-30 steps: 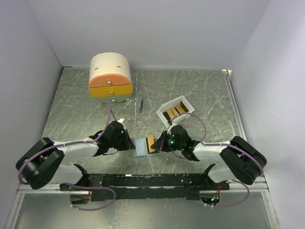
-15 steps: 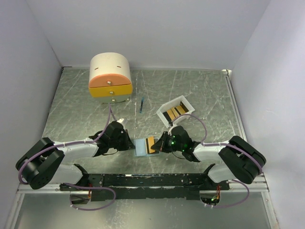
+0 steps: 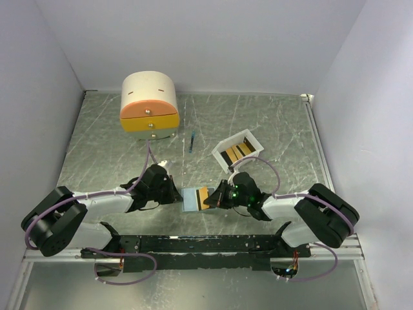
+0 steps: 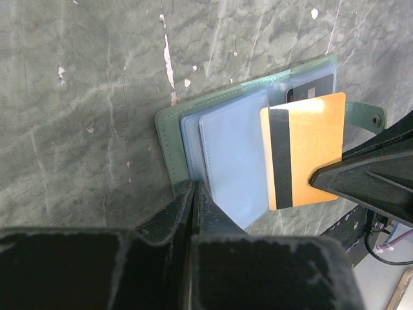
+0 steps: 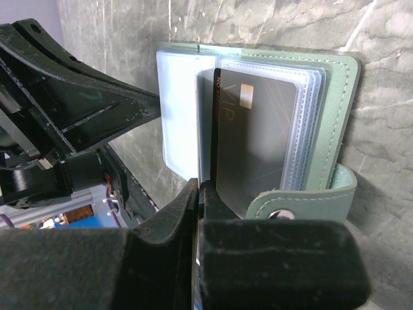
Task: Put the credit cards into the card holder
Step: Insert the credit card into the card holder.
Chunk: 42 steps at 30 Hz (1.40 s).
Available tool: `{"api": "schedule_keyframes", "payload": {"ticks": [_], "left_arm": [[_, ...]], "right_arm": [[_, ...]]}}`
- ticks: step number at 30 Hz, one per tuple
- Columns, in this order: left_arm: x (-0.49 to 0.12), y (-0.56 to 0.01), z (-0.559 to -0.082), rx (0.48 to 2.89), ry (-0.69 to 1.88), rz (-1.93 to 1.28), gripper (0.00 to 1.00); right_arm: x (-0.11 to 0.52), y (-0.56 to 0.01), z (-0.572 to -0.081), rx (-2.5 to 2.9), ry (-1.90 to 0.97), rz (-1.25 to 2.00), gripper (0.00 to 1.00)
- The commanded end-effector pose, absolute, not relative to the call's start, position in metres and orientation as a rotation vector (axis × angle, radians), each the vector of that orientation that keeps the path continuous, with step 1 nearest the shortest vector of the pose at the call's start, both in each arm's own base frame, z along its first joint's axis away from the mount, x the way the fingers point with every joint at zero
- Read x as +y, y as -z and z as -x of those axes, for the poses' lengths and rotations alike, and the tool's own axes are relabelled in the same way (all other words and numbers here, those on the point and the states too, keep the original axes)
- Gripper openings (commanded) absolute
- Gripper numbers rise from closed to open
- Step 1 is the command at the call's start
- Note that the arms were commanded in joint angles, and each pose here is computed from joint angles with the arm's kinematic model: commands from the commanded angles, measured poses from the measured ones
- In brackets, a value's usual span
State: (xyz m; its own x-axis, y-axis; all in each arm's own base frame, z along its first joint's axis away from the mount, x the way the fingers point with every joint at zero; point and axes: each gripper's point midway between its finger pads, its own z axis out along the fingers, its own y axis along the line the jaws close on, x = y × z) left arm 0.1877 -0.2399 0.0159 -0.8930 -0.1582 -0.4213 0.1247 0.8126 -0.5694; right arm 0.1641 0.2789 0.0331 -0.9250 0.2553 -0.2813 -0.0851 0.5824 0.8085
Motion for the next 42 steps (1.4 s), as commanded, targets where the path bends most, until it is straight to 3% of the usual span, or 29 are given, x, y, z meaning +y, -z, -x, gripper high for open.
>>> {"api": "schedule_keyframes", "payload": {"ticks": [1,42], "left_arm": [[-0.221,0.005,-0.175,2.613,0.748,0.041,0.1],[-0.227,0.006,-0.154,2.628,0.858,0.1,0.09]], "right_arm": [[0.278,-0.026,-0.16,2.464,-1.278,-0.135,0.0],[0.276,-0.02,-0.16,2.409,-1.326,-0.206,0.0]]}}
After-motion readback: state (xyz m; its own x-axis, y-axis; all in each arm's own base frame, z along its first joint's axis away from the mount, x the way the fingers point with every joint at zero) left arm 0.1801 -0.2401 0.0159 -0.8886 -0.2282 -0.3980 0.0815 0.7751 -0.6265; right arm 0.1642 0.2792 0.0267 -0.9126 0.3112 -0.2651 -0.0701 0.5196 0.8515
